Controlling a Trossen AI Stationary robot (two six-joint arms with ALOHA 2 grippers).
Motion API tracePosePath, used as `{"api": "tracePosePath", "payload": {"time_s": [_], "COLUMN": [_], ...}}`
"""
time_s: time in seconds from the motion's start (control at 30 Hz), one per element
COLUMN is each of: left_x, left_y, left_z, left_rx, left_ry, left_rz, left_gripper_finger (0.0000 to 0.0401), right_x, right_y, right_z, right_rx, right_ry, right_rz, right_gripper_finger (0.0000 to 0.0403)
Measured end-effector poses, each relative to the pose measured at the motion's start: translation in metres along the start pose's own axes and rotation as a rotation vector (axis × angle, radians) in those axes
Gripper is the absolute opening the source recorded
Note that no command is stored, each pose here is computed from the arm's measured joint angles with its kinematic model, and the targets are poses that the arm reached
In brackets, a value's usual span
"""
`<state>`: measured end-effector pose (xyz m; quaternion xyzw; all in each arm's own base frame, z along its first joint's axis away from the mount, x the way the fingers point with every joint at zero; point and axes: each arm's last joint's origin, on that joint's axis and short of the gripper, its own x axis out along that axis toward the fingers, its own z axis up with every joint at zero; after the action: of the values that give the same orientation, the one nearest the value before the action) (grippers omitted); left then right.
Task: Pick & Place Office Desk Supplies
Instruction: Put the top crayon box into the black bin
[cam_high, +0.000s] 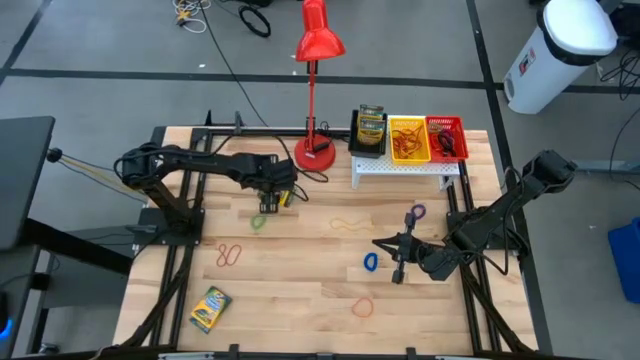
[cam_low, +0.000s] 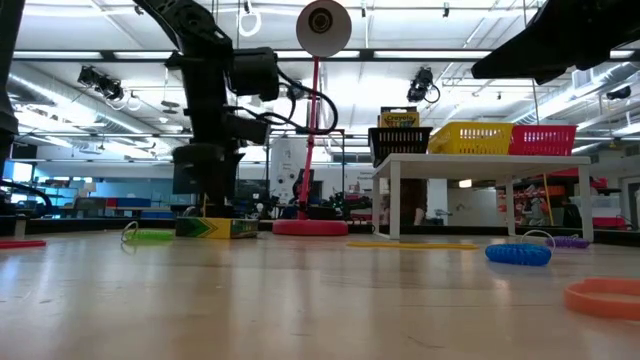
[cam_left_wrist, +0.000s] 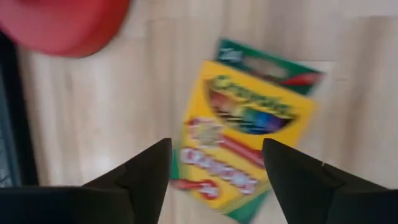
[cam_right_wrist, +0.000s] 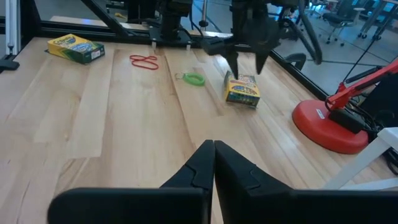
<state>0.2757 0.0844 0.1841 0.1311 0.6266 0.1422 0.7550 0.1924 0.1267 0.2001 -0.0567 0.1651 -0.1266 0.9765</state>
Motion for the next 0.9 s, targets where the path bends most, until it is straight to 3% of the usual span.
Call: {"api": "tracePosePath", "payload": {"time_s": [0.2,0.43,0.63,0.9], "left_x": [0.015,0.024,0.027,0.034], "left_y": [0.047,0.078,0.068,0.027], "left_z": [-0.014,-0.035,-0.058,-0.045], "left_rx": [-0.162,-0.301,-0.376,-0.325], "left_ry": [0.006,0.035,0.213,0.071], "left_rz": [0.039,-0.005,-0.094,-0.341], "left_gripper_finger": [0.0243,0.0138,0.0054,0.0011], "right_x": [0.000,0.000,0.000,0.000], "right_y": [0.000,0.000,0.000,0.000], "right_z": [0.000,0.000,0.000,0.000], "right_rx": [0.000,-0.001,-0.002,0.002], "right_ry": [0.000,0.001,0.002,0.002], "right_rz": [0.000,0.000,0.000,0.000], "right_gripper_finger": [0.0021,0.0021,0.0021,0.0021]}}
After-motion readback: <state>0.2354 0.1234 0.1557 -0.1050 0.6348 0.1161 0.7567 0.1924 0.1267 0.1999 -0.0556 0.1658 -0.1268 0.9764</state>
